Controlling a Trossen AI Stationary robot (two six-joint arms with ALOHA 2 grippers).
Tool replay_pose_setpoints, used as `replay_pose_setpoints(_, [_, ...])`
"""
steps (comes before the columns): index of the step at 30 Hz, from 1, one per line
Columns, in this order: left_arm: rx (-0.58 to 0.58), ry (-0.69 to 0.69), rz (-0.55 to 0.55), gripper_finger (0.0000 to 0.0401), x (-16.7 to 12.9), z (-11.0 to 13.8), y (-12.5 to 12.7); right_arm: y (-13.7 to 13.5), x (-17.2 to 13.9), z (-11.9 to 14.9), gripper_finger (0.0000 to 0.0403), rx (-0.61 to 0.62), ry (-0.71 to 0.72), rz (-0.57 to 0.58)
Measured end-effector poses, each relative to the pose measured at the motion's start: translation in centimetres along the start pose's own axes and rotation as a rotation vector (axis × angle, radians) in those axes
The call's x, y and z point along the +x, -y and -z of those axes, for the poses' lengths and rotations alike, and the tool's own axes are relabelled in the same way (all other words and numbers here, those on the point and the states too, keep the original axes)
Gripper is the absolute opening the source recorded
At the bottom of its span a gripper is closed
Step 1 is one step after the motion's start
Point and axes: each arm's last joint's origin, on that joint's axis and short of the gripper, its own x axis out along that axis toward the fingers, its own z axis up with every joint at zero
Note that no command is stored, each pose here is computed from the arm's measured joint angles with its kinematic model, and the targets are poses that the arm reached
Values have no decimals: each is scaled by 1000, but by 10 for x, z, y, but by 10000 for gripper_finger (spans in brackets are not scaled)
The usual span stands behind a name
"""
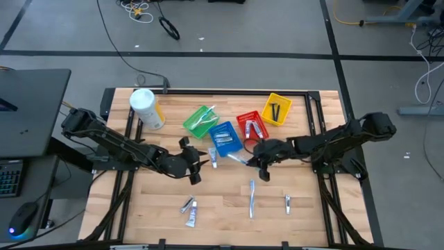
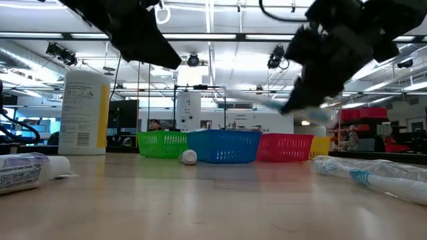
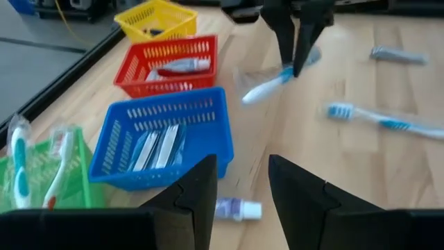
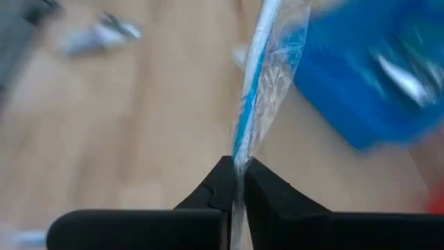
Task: Pick & Place Travel size toiletries
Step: Put the top blue toothbrush into the green bin
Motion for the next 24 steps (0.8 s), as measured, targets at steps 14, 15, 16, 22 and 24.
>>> replay_pose_setpoints(14, [-45,135,-48,138,1,-15,-1,2,-15,-53,22,-304,551,79])
replay_pose_setpoints(15, [-21,162,-54,138,2,-19,-3,5,-16,-55,22,-322,561,78])
replay_pose_setpoints(16, [-6,196,-56,138,3,-24,-4,7,-16,-56,22,-337,569,84])
replay_pose_setpoints(22, [-20,347,67,138,15,-49,-24,17,-23,-66,23,-416,669,54])
replay_pose_setpoints(24, [-50,350,98,138,20,-52,-33,18,-25,-68,23,-452,692,-1])
